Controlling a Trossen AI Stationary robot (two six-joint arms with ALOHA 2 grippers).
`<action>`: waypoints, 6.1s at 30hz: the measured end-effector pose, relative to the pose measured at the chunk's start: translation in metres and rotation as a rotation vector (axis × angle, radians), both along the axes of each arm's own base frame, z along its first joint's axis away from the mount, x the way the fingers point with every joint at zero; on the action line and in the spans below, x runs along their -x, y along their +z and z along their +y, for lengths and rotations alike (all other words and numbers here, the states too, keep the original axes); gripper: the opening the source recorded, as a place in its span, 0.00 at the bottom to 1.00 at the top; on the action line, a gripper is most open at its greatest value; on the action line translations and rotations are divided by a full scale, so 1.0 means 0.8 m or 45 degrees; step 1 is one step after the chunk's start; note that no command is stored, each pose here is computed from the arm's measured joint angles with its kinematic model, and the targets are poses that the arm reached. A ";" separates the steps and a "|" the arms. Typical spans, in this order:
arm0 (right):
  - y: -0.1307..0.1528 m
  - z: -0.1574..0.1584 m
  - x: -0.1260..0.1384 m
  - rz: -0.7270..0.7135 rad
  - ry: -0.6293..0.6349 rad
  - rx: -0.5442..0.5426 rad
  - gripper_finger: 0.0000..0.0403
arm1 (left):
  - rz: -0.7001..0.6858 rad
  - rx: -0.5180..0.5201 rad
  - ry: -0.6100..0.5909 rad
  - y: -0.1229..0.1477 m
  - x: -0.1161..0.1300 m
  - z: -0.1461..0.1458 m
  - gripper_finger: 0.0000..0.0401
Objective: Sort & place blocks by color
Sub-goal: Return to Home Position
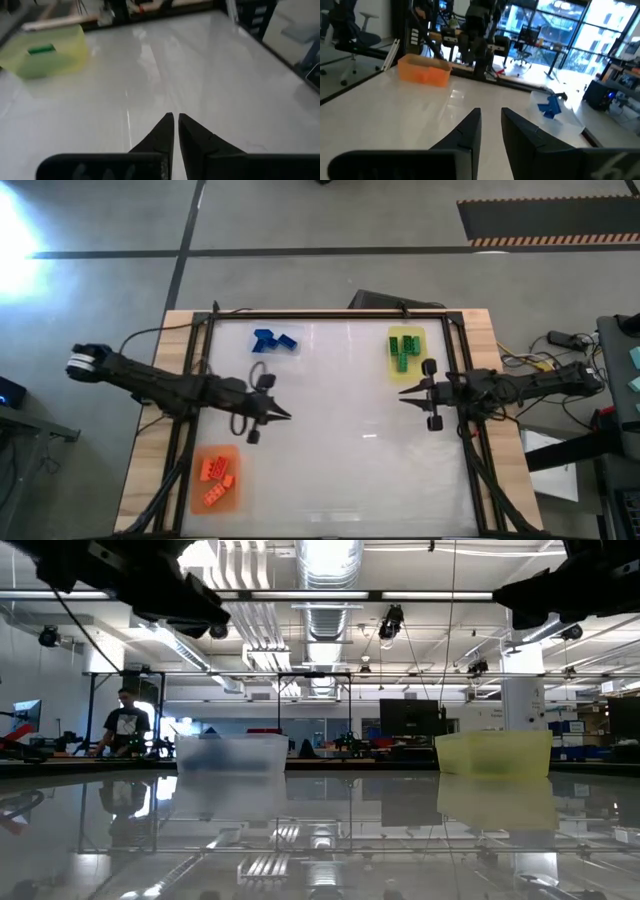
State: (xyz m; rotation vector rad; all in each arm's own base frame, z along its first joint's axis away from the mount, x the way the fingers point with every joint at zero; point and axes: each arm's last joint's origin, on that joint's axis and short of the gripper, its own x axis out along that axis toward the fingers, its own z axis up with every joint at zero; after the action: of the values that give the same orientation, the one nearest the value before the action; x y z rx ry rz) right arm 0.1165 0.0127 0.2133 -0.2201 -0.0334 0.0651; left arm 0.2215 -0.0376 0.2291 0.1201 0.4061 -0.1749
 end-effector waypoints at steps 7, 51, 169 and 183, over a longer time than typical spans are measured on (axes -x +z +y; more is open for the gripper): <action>0.007 -0.003 0.017 -0.085 -0.029 0.068 0.13 | -0.203 0.064 0.023 -0.010 0.052 0.011 0.02; -0.021 -0.007 0.039 0.105 -0.068 -0.012 0.12 | -0.598 0.223 0.071 -0.069 0.149 0.028 0.03; -0.023 -0.006 0.036 0.124 -0.064 0.134 0.12 | -0.264 0.160 0.086 -0.100 0.130 0.025 0.03; -0.023 -0.006 0.036 0.124 -0.064 0.134 0.12 | -0.264 0.160 0.086 -0.100 0.130 0.025 0.03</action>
State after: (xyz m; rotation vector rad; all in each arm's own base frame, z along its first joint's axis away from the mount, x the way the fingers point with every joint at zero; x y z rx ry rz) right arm 0.0874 0.0076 0.1948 -0.3222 0.0725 0.0275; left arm 0.1175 -0.0178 0.1491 0.0001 0.1912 -0.1195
